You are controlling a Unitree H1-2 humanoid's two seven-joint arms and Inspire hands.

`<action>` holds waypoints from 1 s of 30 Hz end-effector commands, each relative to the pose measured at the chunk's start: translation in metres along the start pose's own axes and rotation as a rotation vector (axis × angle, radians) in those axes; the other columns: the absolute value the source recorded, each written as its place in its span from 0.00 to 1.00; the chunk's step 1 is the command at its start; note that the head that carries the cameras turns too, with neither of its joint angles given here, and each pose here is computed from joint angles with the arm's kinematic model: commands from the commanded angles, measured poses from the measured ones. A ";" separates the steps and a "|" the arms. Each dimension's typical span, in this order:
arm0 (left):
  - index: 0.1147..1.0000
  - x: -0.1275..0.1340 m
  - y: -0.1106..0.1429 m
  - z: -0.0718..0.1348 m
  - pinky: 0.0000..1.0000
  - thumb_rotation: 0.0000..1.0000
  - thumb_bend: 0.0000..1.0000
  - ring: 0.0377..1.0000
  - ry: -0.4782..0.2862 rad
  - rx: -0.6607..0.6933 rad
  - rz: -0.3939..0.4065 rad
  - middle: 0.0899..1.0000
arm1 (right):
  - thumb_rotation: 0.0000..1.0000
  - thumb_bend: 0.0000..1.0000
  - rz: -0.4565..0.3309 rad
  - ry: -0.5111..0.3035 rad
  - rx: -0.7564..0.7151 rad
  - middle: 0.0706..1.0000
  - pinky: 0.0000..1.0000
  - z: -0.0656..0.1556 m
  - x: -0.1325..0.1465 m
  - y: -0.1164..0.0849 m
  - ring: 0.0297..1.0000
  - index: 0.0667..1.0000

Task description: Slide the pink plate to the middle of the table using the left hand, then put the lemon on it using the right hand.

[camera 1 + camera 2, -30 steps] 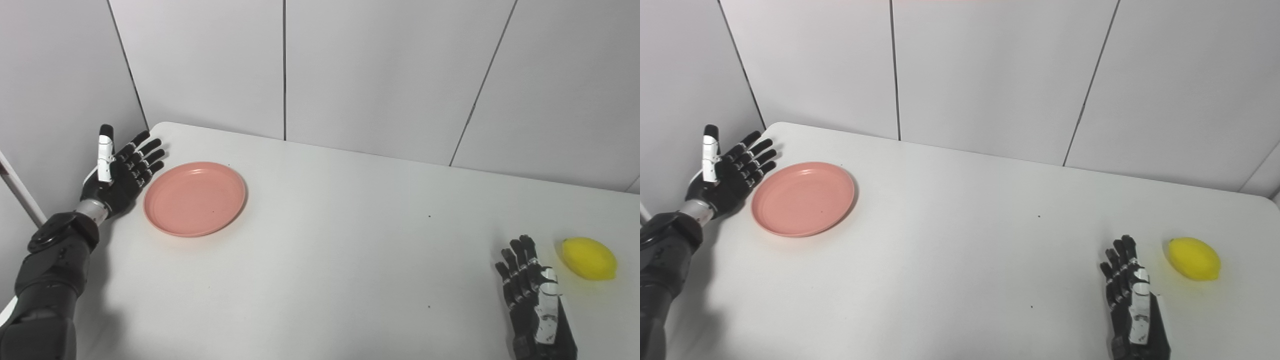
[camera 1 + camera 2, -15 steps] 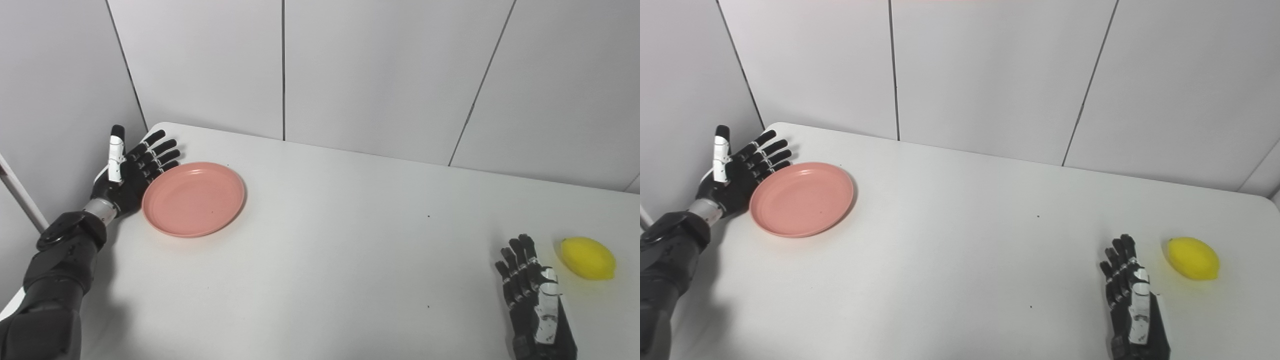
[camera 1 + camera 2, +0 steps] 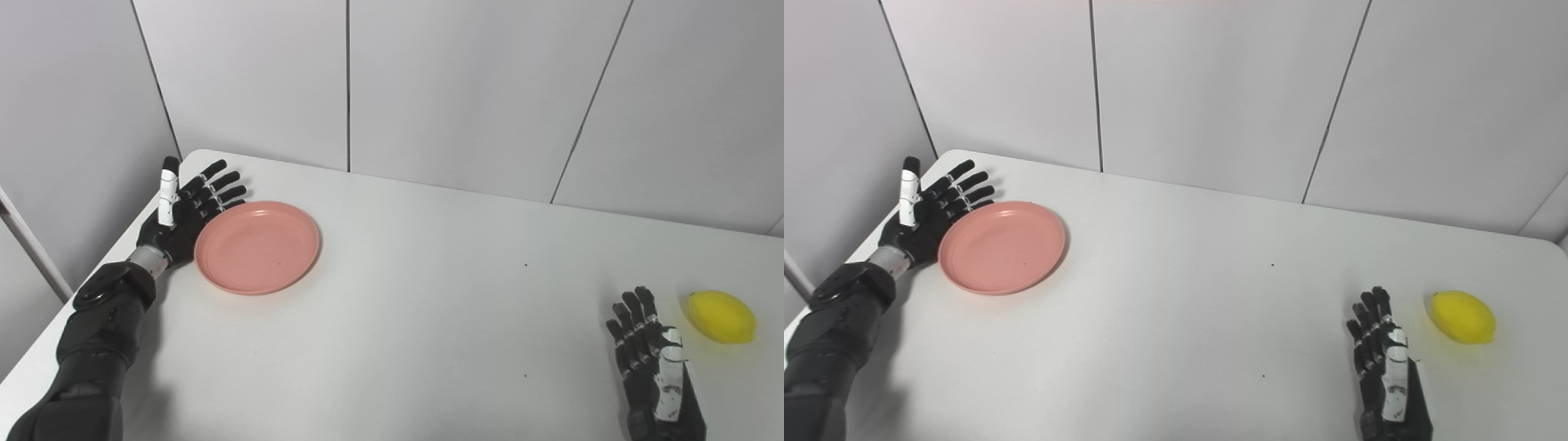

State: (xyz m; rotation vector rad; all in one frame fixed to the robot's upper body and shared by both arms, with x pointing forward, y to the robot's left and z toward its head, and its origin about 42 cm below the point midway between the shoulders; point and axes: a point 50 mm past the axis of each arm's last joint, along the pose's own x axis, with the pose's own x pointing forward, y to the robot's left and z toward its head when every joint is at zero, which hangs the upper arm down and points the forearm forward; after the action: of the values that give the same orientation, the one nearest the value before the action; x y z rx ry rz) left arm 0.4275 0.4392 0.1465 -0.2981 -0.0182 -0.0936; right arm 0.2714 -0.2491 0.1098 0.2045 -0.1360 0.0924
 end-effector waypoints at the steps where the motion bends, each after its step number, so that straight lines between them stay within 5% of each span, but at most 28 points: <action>1: 0.83 0.007 -0.008 0.013 0.78 0.91 0.94 0.80 -0.061 -0.013 0.014 0.80 | 1.00 0.72 -0.017 0.089 0.065 0.98 1.00 -0.031 -0.023 0.011 0.99 0.98; 13: 0.86 0.004 -0.057 0.002 0.82 0.88 0.93 0.83 -0.119 -0.015 0.169 0.84 | 1.00 0.71 -0.021 0.081 0.065 0.97 1.00 -0.032 -0.023 0.013 0.98 0.98; 16: 0.79 0.002 -0.068 0.003 0.78 0.89 0.89 0.80 -0.118 -0.002 0.201 0.78 | 1.00 0.73 -0.025 0.082 0.069 0.97 1.00 -0.031 -0.023 0.014 0.98 0.98; 30: 0.80 -0.003 -0.101 0.011 0.75 0.89 0.90 0.78 -0.092 0.026 0.167 0.76 | 1.00 0.73 -0.021 0.082 0.063 0.97 1.00 -0.032 -0.022 0.014 0.98 0.98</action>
State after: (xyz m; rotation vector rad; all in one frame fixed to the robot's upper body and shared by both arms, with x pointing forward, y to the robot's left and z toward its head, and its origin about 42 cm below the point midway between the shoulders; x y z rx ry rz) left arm 0.4076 0.3527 0.1647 -0.2903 -0.0231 0.1163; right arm 0.2715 -0.2459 0.1104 0.2092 -0.1397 0.0951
